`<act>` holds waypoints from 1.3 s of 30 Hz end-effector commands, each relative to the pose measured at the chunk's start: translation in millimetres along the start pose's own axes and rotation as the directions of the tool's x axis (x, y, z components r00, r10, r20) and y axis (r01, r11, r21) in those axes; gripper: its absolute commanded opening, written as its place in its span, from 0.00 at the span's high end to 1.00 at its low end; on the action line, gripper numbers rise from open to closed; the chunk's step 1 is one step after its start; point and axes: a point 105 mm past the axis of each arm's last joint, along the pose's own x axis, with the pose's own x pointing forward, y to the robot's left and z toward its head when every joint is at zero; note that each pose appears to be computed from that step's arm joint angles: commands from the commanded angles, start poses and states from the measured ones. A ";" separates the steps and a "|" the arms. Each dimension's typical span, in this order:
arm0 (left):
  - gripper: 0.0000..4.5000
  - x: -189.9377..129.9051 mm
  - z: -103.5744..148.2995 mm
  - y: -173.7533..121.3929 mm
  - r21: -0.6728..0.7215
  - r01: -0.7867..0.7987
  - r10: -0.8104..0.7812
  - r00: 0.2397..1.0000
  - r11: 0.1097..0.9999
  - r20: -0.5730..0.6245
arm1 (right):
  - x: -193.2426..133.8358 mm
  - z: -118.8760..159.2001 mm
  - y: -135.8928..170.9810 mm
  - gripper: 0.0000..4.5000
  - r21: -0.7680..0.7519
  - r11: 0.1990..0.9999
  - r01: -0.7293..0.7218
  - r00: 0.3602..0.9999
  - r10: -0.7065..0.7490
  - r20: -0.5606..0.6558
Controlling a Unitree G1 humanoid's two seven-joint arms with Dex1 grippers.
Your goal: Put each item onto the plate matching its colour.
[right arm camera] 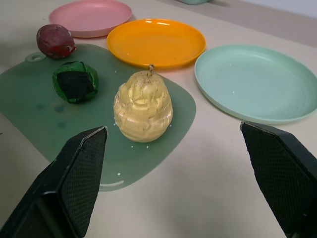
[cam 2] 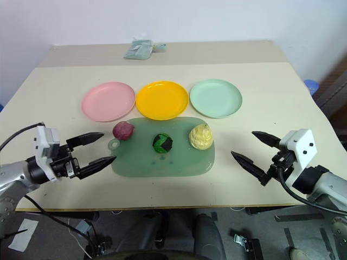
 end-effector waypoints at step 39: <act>0.00 67.7 -12.7 54.3 -0.099 -0.548 0.544 0.836 0.830 -0.065 | 85.2 55.9 42.6 0.02 -0.222 0.838 -0.498 0.830 0.535 0.158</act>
